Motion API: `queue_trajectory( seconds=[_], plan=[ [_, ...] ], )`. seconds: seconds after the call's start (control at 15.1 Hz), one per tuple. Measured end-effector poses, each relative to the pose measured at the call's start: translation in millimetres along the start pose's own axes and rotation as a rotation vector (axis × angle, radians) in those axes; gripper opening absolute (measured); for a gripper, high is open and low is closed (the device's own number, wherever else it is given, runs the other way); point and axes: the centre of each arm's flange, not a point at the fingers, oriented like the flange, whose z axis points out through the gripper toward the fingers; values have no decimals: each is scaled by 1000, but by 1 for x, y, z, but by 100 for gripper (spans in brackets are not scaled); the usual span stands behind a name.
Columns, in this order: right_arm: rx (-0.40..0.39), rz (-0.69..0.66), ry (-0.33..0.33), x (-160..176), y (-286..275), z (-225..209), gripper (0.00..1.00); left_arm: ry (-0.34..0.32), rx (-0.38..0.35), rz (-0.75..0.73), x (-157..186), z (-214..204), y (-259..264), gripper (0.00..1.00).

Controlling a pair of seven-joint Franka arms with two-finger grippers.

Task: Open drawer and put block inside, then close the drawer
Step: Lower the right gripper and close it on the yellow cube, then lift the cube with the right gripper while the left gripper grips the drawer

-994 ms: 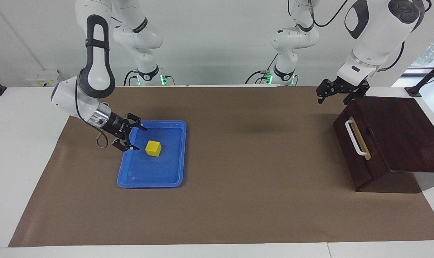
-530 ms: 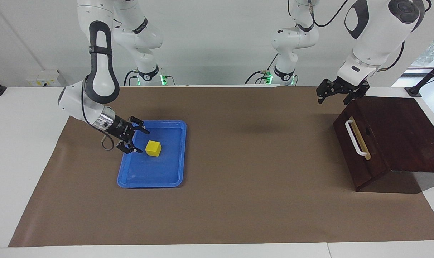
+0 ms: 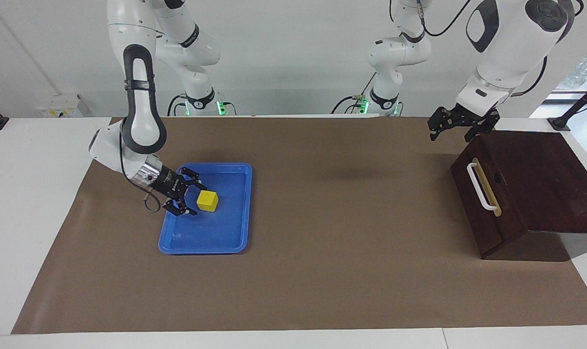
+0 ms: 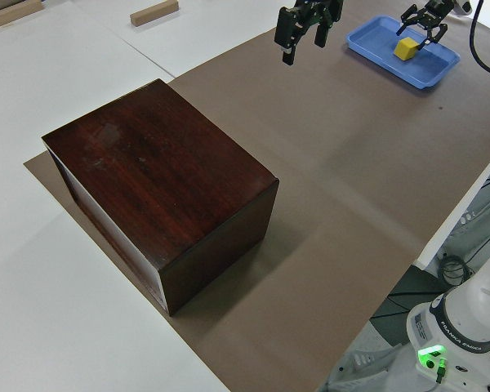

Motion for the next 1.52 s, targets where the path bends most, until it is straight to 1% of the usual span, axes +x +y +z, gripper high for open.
queue_trajectory(
  seconds=[0.13, 0.2, 0.33, 0.4, 0.46, 0.53, 0.6, 0.66, 0.73, 0.86, 0.99, 1.13, 1.26, 1.52],
  plan=[
    [4, -1, 4, 0, 0, 0, 100, 0, 7, -48, 0, 1, -3, 100],
    [7, -1, 5, 0, -1, 0, 100, 4, 22, -80, 1, 3, -5, 100],
    [8, -1, 6, 0, -1, -1, 100, 31, 101, -95, 4, 18, -12, 100],
    [8, -2, 6, 0, -1, -1, 96, 40, 147, -89, 5, 29, -15, 100],
    [9, -2, 6, 0, -1, -1, 96, 46, 183, -82, 6, 40, -17, 100],
    [9, -2, 6, 0, -1, -1, 88, 53, 217, -72, 7, 51, -19, 100],
    [9, -3, 6, 0, -1, -1, 74, 58, 261, -56, 8, 61, -22, 100],
    [9, -3, 7, 0, -1, -1, 63, 61, 312, -34, 9, 72, -25, 100],
    [9, -3, 6, 0, -1, -1, 55, 63, 360, -11, 10, 83, -28, 100],
    [11, -8, 6, -2, -2, -1, 55, 71, 436, 30, 17, 105, -32, 100],
    [9, -30, 5, -10, -4, 1, 55, 87, 479, 47, 27, 127, -33, 100],
    [13, -62, 1, -27, -10, 3, 55, 106, 495, 54, 39, 147, -33, 100],
    [22, -83, -10, -48, -20, 0, 55, 122, 492, 60, 47, 161, -33, 100],
    [-15, -144, -57, -111, -40, -17, 55, 132, 497, 78, 54, 175, -38, 100]
  ],
)
